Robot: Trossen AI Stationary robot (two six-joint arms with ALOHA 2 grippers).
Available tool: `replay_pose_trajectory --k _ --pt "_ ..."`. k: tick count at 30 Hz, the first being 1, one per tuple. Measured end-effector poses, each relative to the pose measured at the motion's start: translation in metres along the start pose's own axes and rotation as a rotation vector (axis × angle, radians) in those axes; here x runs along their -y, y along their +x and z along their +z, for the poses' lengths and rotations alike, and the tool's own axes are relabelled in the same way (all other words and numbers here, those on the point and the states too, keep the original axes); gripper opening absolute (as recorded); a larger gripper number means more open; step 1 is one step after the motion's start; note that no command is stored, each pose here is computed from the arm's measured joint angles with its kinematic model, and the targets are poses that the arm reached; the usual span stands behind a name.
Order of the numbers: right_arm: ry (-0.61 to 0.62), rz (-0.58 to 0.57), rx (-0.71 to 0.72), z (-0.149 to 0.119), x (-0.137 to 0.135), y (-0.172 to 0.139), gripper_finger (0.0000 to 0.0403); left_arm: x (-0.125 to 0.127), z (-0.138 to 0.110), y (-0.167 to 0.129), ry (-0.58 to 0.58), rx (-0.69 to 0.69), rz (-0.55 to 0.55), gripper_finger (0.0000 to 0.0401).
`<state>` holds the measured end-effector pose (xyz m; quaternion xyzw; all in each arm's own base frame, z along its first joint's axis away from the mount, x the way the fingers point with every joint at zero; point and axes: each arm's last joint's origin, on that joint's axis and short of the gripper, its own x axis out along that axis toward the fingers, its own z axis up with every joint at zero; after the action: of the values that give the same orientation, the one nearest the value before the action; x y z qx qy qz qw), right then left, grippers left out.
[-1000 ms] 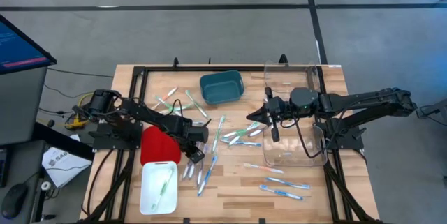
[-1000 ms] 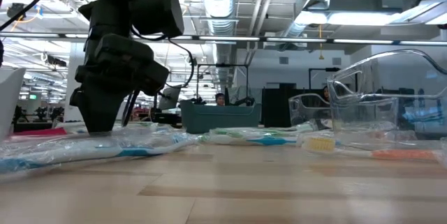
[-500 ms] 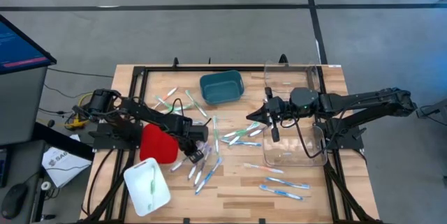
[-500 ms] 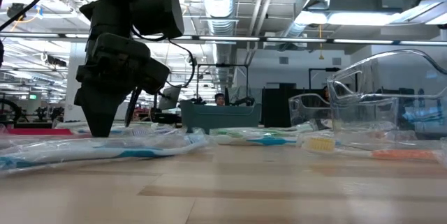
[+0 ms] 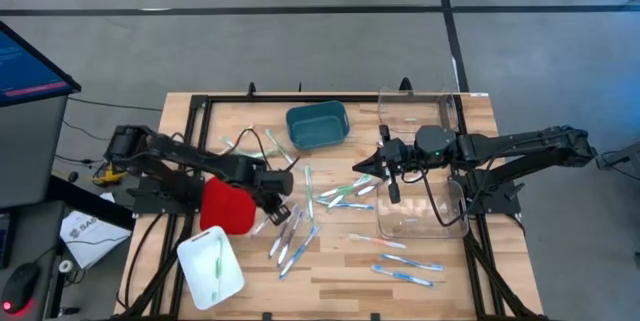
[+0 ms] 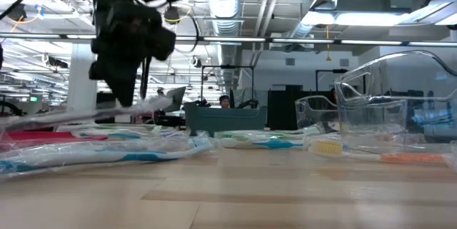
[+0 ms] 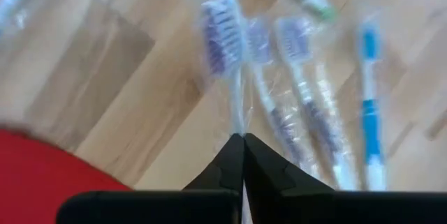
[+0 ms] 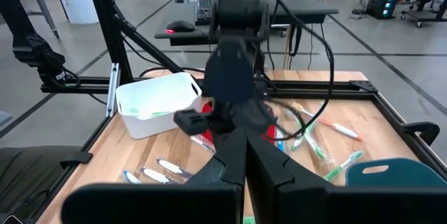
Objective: Pick & Place Toothbrushes
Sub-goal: Put the purple toothbrush into the top transparent bin
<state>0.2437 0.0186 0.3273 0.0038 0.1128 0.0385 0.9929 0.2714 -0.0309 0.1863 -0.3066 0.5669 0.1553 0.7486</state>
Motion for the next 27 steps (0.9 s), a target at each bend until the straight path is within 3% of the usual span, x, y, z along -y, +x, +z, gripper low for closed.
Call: replay_pose_trajectory --k 9,15,27 --pt "-0.019 0.0 0.0 0.0 0.0 0.0 0.0 0.0 -0.002 -0.047 0.034 0.257 -0.024 0.0001" --pt "-0.018 0.0 0.001 0.0 0.0 0.0 0.0012 0.01 0.006 -0.08 0.139 0.515 -0.169 0.0001" --pt "-0.036 0.01 -0.025 -0.005 -0.002 0.008 0.0123 0.038 0.021 -0.119 0.445 0.962 -0.362 0.0"
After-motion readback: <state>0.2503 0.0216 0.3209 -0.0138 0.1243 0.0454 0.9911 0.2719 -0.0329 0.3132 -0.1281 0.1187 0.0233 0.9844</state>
